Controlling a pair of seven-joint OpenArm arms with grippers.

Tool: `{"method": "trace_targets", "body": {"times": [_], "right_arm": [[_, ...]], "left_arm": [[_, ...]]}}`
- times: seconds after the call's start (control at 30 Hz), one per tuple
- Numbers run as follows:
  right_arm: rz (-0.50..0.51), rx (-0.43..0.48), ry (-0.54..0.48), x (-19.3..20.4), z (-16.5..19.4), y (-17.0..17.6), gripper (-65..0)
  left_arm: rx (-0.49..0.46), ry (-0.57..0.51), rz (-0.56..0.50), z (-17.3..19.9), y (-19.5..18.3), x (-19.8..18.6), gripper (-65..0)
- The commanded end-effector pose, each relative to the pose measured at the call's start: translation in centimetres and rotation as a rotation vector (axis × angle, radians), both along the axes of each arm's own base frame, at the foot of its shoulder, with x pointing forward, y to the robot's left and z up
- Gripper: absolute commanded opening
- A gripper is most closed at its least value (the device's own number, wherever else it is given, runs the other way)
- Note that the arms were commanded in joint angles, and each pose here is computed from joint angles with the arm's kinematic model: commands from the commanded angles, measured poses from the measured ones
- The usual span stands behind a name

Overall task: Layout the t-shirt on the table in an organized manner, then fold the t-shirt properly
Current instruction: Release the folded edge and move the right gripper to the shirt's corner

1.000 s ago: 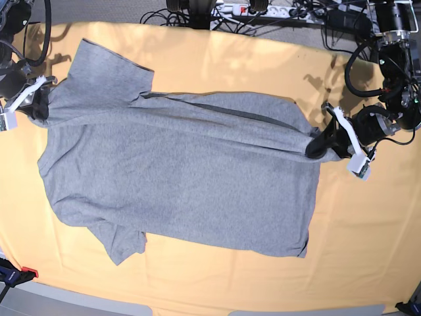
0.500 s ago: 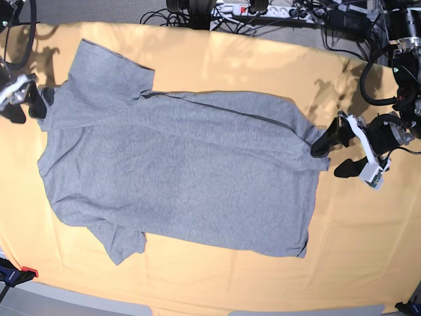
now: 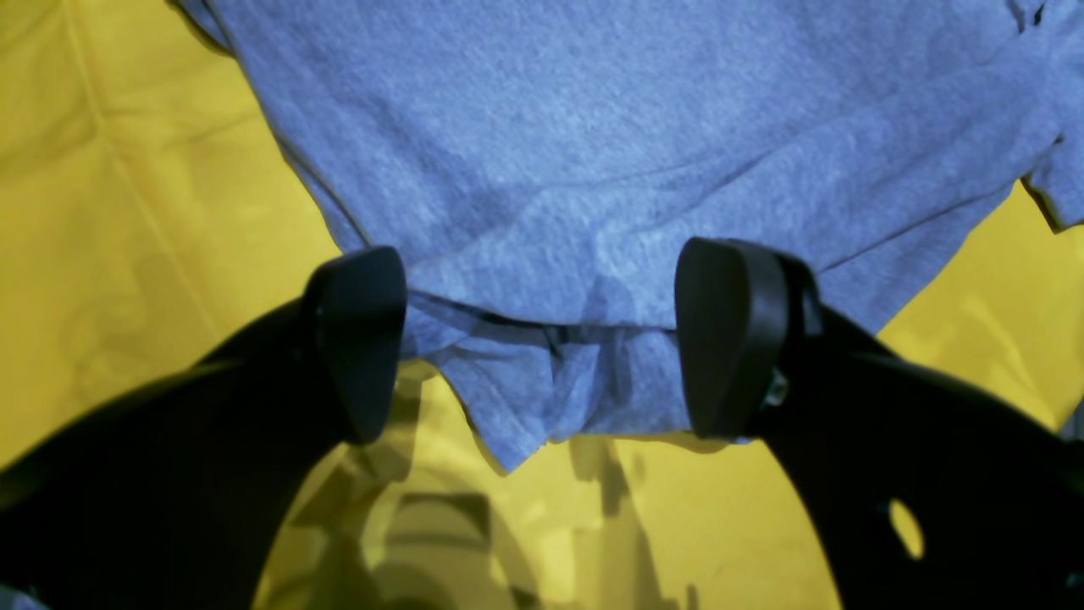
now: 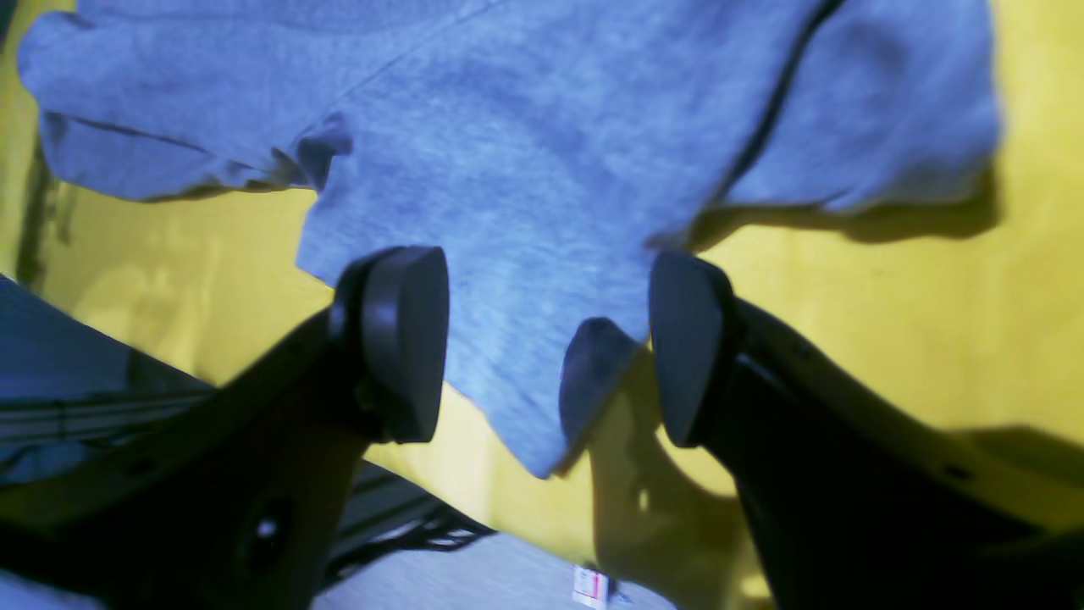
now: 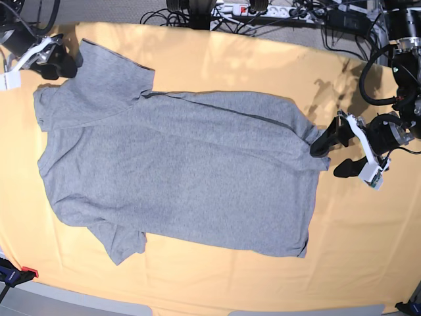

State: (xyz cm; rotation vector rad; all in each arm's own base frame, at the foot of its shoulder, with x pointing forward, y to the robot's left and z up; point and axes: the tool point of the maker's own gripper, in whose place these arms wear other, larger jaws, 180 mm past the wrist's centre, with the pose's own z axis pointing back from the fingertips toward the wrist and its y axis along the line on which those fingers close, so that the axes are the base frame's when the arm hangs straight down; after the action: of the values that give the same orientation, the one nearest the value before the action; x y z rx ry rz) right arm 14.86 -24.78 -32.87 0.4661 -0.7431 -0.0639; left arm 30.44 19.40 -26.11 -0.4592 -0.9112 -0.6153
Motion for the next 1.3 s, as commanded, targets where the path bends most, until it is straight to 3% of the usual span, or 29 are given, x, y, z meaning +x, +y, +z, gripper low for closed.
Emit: {"method": "trace_targets", "body": {"times": [0.0, 0.13, 0.3, 0.43, 0.73, 1.07, 1.13, 1.23, 1.27], "right_arm": [[-0.001, -0.010, -0.031, 0.3, 0.7, -0.1, -26.0], [-0.033, -0.018, 0.004, -0.2, -0.5, 0.1, -26.0], [-0.115, -0.133, 0.049, -0.4, -1.8, -2.2, -26.0], [-0.155, -0.135, 0.088, -0.8, -2.6, -2.3, -26.0], [-0.152, 0.001, 0.148, -1.4, -6.3, 0.1, -26.0], [-0.052, 0.147, 0.105, -1.5, -4.8, 3.0, -26.6], [-0.051, 0.146, 0.103, -1.4, -4.8, 3.0, -35.0], [-0.051, 0.149, 0.096, -1.2, -4.7, 3.0, -59.7], [-0.051, 0.149, 0.091, -1.1, -4.6, 2.9, -65.0]], "left_arm": [[-0.004, -0.042, -0.003, 1.4, 0.2, 0.5, -15.6], [-0.005, -0.038, -0.005, 1.4, 0.1, 0.5, -15.6], [0.004, -0.026, -0.003, 1.2, 0.3, 0.4, -15.6], [0.014, -0.014, -0.004, 0.9, 0.3, 0.2, -15.6], [-0.007, -0.016, -0.011, 1.2, 0.1, 0.2, -15.6], [-0.032, -0.020, -0.018, 1.5, -0.2, 0.1, -15.6], [-0.030, -0.020, -0.017, 1.5, -0.2, 0.2, -15.6], [-0.034, -0.020, -0.018, 1.5, -0.3, 0.1, -15.6], [-0.034, -0.019, -0.018, 1.5, -0.3, 0.1, -15.6]]}}
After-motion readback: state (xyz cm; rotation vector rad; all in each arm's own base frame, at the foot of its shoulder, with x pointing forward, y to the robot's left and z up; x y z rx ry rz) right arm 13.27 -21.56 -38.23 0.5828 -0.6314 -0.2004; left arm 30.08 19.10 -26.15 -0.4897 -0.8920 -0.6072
